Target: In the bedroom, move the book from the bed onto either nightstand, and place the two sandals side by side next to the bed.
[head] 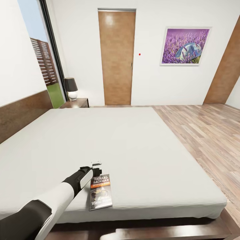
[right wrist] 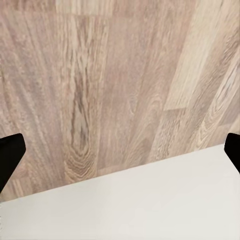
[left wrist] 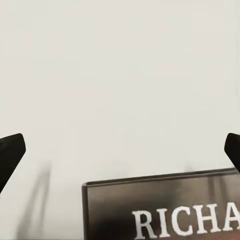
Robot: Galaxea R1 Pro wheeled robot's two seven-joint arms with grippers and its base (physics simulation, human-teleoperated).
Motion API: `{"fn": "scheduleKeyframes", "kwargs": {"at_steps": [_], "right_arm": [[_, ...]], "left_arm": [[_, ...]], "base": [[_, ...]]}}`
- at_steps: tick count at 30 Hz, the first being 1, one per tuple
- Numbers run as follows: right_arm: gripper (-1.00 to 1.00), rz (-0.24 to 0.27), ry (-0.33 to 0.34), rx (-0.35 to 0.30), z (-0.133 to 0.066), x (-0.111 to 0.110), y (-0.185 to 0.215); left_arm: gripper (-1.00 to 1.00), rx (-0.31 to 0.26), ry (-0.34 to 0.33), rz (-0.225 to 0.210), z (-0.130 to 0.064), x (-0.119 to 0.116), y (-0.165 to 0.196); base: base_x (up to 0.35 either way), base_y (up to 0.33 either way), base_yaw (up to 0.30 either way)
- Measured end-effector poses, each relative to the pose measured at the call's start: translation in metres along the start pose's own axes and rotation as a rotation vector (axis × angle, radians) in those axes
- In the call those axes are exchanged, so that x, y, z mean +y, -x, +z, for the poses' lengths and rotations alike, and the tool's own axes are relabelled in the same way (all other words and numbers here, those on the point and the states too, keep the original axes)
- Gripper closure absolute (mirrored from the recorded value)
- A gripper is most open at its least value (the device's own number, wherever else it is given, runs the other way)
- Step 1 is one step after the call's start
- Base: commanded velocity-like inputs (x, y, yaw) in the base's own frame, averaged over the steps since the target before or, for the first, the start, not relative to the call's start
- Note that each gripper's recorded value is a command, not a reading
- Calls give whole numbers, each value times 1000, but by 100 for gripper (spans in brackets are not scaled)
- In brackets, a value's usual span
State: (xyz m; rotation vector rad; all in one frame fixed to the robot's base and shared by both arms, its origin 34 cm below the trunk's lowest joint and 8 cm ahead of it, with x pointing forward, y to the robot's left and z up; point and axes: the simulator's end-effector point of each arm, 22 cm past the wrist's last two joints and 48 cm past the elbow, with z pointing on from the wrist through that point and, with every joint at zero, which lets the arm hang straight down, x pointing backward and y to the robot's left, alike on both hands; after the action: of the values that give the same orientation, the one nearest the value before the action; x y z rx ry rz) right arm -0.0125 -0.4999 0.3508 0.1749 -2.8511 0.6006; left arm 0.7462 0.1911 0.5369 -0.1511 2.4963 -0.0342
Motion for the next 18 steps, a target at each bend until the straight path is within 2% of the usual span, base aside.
{"fn": "scheduleKeyframes", "kwargs": {"at_steps": [18], "right_arm": [[-100,0,0,-1,0,0,0]], "left_arm": [[-100,-1,-1,-1,0,0,0]], "base": [[4,1,0]]}}
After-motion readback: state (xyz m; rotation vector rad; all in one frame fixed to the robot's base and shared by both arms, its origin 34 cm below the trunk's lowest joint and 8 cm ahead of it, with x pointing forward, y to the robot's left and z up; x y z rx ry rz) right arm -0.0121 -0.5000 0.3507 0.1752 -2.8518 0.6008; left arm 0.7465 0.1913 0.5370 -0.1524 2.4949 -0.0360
